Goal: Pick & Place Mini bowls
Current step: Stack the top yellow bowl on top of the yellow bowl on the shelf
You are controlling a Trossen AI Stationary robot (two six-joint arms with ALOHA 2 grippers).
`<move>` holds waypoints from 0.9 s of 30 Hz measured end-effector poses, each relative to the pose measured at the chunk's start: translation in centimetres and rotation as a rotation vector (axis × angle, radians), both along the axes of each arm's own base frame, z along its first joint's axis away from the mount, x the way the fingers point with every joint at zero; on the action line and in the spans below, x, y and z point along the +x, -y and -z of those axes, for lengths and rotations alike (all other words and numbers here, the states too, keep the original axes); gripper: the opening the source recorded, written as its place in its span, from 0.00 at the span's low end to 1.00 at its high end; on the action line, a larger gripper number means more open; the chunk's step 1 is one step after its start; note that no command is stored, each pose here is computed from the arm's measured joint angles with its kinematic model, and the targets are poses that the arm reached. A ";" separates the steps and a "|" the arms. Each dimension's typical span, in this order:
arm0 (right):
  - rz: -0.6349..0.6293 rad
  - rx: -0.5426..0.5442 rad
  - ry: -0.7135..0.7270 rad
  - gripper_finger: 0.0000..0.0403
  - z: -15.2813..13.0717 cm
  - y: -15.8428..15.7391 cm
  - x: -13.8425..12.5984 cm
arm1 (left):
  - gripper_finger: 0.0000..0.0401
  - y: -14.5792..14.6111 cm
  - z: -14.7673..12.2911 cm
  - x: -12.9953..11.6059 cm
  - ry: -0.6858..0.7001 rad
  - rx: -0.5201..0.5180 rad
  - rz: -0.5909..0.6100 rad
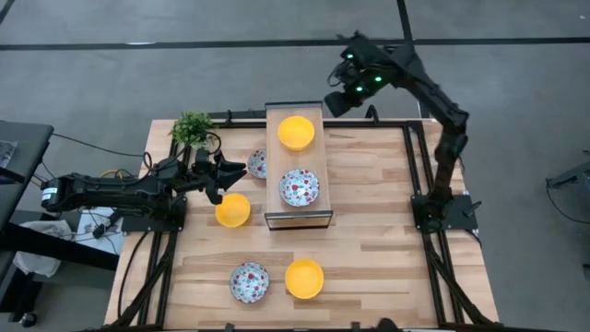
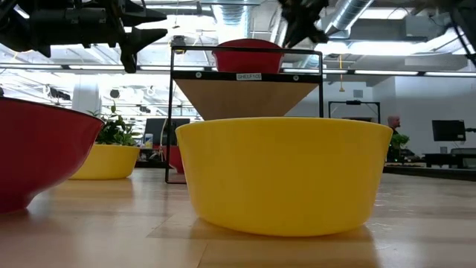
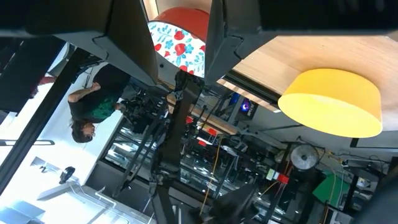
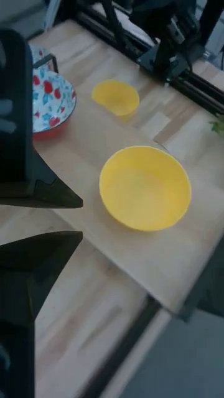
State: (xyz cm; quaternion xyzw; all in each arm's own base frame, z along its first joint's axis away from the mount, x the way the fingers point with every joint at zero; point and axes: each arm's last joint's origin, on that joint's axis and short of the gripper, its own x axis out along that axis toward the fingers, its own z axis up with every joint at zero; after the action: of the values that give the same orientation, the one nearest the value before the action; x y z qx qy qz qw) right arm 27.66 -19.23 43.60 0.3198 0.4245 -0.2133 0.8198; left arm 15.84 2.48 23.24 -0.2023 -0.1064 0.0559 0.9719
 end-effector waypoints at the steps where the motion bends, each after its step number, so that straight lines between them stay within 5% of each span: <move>1: 0.000 -0.026 0.005 0.15 -0.6 -0.4 -0.5 | 0.33 0.0 0.0 0.0 0.000 0.000 0.000; 14: -0.123 -0.277 0.081 0.15 -5.7 -5.8 -5.4 | 0.33 0.0 0.0 0.0 0.000 -0.003 0.001; 27: -0.164 -0.334 0.083 0.15 -5.6 -6.4 -5.5 | 0.33 0.0 0.0 0.0 0.000 -0.003 0.001</move>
State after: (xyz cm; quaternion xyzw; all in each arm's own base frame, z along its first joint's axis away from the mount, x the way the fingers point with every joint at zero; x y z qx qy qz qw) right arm 22.18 -12.86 49.15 0.1522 0.3735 -0.1998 0.8930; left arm 15.84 2.48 23.24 -0.2037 -0.1062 0.0557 0.9716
